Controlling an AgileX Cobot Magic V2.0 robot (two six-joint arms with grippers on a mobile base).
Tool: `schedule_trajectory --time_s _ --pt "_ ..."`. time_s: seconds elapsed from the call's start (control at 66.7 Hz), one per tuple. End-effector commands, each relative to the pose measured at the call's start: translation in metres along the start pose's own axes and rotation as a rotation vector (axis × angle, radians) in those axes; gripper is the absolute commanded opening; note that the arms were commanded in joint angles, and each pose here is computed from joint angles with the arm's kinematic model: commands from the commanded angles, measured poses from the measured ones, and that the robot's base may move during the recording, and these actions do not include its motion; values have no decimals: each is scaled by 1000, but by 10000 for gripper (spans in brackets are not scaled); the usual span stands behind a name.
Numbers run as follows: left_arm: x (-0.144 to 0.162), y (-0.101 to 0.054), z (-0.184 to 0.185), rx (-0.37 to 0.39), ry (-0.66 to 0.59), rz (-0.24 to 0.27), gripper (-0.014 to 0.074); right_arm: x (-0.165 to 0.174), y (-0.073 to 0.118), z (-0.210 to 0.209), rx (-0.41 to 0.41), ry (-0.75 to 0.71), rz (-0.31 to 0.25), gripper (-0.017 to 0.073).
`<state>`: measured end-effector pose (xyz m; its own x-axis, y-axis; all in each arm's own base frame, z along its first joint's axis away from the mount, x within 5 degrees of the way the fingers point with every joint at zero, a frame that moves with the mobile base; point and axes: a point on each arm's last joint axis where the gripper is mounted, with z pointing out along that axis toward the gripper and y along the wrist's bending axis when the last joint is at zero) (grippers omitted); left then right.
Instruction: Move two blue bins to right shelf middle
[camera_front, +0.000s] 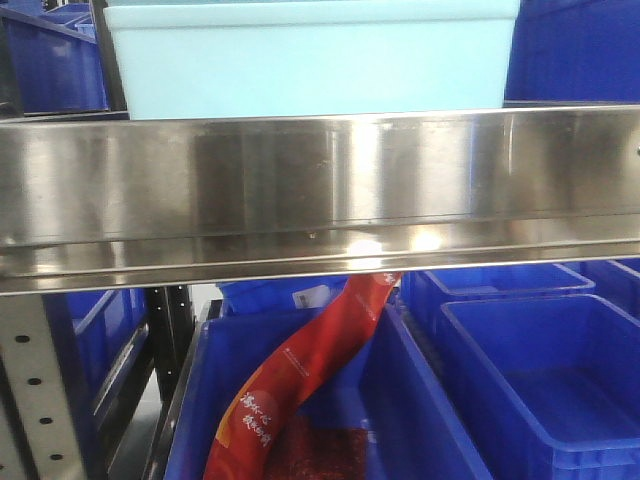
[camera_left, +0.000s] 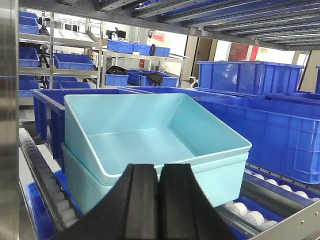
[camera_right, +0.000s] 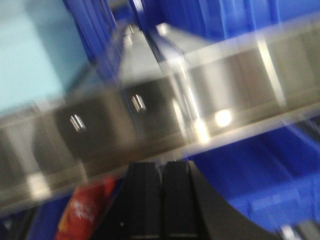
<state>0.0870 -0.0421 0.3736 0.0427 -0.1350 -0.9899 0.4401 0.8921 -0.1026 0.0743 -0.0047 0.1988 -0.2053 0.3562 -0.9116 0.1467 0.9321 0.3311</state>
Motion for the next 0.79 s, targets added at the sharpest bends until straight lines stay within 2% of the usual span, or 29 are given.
schedule_trajectory --time_s 0.0,0.15,0.255,0.42,0.524,0.614,0.779 --pt "-1 -1 -1 14 -18 -1 -111 2 -2 -3 -11 -68 2 -165" --pt "-1 -1 -1 14 -18 -1 -111 5 -3 -4 -12 -74 -6 -165" --pt "-1 -1 -1 14 -18 -1 -111 5 -3 -4 -7 -77 -46 -165" --pt "-1 -1 -1 14 -18 -1 -111 3 -3 -8 -19 -113 -49 -165" --pt "-1 -1 -1 14 -18 -1 -111 1 -2 -13 -29 -175 -102 -165" --pt "-1 -1 -1 14 -17 0 -111 -1 -1 -19 -46 -230 -103 -165" --pt "-1 -1 -1 14 -19 0 -111 -2 -1 -19 -42 -235 -103 -165"
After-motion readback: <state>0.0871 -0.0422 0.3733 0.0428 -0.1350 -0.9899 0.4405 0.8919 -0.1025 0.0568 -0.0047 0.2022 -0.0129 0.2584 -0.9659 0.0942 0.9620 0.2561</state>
